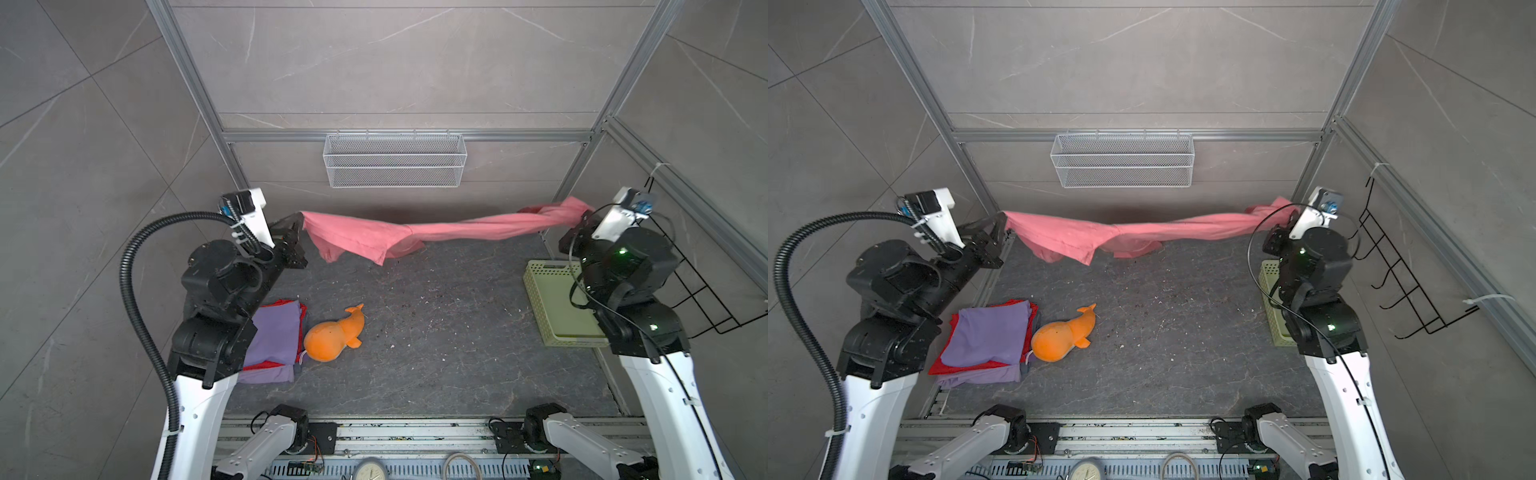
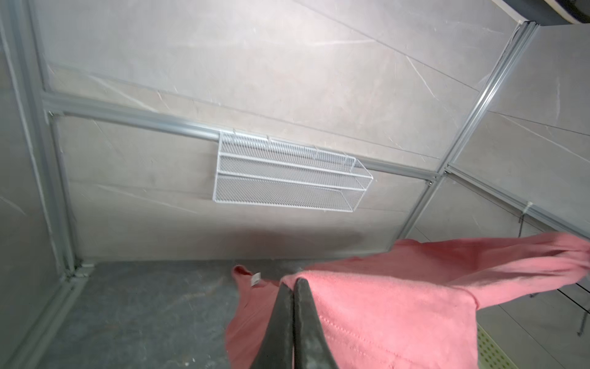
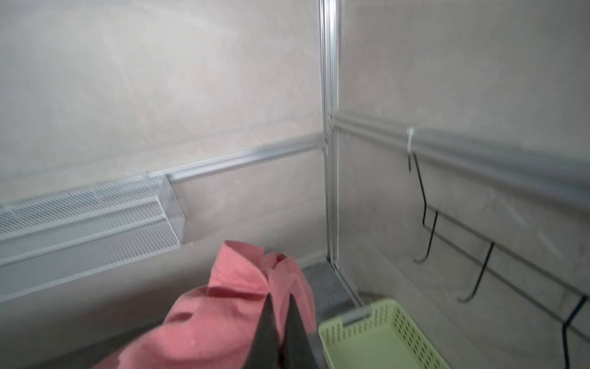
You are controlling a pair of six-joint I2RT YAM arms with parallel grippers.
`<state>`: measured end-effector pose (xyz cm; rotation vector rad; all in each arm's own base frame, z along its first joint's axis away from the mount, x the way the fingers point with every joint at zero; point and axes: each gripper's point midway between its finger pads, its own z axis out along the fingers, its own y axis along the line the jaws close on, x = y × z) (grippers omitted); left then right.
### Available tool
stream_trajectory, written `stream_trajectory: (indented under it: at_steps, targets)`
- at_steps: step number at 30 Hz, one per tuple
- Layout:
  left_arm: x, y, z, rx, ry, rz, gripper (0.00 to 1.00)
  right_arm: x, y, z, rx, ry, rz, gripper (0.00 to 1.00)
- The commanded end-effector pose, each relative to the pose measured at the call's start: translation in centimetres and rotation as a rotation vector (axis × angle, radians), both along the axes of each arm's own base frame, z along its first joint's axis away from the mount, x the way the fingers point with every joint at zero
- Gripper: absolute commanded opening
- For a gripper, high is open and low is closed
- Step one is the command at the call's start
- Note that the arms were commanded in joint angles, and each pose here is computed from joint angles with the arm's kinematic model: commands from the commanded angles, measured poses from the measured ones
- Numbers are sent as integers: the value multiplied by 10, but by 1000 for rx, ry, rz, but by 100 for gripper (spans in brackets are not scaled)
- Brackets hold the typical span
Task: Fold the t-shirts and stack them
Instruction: 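Swing the t-shirt forward and lay it flat, pulling both grippers back toward the robot, then move both grippers to the t-shirt's far edge near the collar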
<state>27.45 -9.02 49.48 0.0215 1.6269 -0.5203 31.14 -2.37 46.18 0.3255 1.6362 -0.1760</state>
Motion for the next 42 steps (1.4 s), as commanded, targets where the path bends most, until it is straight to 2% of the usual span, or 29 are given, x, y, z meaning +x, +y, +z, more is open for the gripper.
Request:
stream_trajectory:
  at_steps: [1,4,8,11,15,22,27,29,30,31,32,35,37,39,42]
  targets:
    - [5,-21,-109,-124,346,-79,0,-11,-14,-127,23,352,-106,0]
    - [-17,-24,-177,-196,544,-85,0,-25,-16,-190,32,512,-133,0]
    - [-40,-13,-253,-149,805,-9,0,-22,-6,-257,48,685,-106,0]
    - [-53,-10,-295,-118,954,18,0,-16,-2,-287,61,760,-108,0]
    - [-61,-7,-331,-101,1069,51,0,-10,-2,-304,54,807,-126,0]
    - [-62,-19,-324,-99,1073,-27,0,-9,-7,-310,17,854,-153,0]
    - [-81,-28,-314,-107,1122,-111,0,-41,-18,-304,-10,944,-205,0]
    - [-93,-33,-312,-133,1153,-158,0,-60,-20,-299,22,978,-228,0]
    - [-100,-36,-311,-141,1171,-179,0,-69,-21,-297,41,991,-249,7]
    - [-108,-35,-311,-137,1195,-186,5,-79,-26,-291,53,993,-293,23]
    - [-112,-33,-308,-129,1192,-184,13,-86,-29,-285,63,986,-314,33]
    - [-112,-24,-285,-104,1118,-152,40,-86,-30,-249,108,876,-314,50]
    - [-105,-22,-262,-92,1035,-147,45,-79,-27,-218,146,777,-289,62]
    - [-94,-21,-246,-84,982,-135,47,-68,-20,-197,172,695,-231,62]
    - [-70,-29,-240,-89,949,-153,50,-43,-2,-192,206,638,-119,60]
